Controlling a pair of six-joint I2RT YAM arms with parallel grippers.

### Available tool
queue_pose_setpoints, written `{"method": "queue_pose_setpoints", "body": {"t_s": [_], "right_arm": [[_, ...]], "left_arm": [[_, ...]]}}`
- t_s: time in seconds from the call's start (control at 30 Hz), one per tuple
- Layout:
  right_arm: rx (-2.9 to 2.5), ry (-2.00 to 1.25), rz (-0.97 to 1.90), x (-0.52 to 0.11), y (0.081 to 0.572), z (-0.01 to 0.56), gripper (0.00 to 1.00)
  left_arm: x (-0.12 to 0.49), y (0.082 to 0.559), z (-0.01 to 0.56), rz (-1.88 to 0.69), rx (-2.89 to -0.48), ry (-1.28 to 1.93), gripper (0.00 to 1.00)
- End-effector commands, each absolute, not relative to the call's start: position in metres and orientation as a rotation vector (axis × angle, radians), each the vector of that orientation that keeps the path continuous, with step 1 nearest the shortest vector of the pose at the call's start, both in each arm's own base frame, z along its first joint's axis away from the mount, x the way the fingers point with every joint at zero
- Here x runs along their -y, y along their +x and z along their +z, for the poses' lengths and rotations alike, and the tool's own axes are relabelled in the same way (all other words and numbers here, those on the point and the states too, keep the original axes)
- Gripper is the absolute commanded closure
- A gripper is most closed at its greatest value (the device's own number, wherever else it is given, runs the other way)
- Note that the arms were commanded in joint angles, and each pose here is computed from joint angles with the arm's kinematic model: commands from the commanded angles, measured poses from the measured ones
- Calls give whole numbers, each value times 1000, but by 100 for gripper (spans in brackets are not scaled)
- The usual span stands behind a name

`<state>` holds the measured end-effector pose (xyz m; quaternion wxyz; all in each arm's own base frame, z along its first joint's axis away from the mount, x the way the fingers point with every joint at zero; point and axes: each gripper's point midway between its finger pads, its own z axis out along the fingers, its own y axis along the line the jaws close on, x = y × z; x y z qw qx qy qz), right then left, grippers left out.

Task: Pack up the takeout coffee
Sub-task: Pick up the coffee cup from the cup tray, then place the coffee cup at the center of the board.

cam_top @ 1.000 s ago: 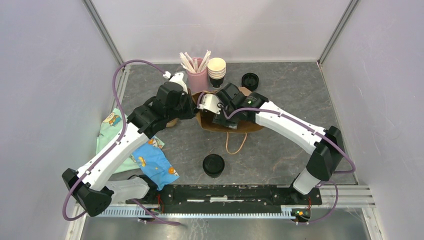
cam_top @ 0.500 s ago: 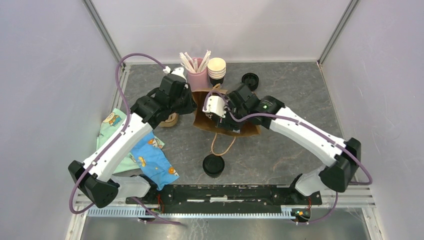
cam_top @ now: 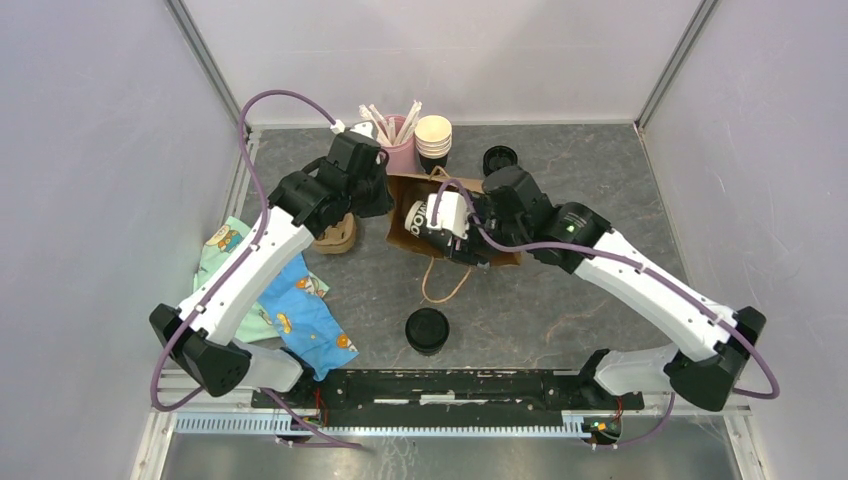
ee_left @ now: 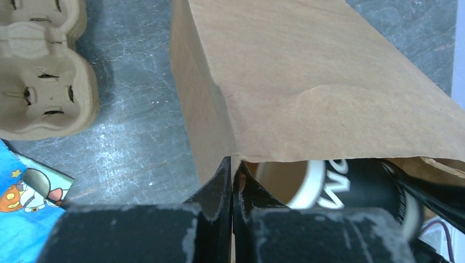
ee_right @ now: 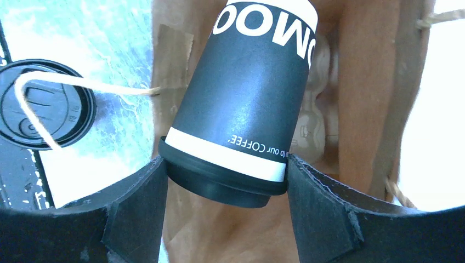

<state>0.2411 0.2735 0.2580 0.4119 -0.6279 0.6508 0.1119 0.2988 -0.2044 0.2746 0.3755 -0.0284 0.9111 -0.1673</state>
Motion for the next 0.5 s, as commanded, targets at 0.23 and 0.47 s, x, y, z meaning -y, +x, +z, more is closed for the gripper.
{"method": "queue_pose_setpoints", "body": {"t_s": [0.23, 0.47], "right_arm": [[-1439, -1425, 459, -277, 211, 331, 100], [-1408, -1137, 567, -269, 204, 391, 100]], "left_arm": [[196, 316, 287, -394, -2327, -209, 98], [188, 324, 294, -324, -2338, -270, 98]]}}
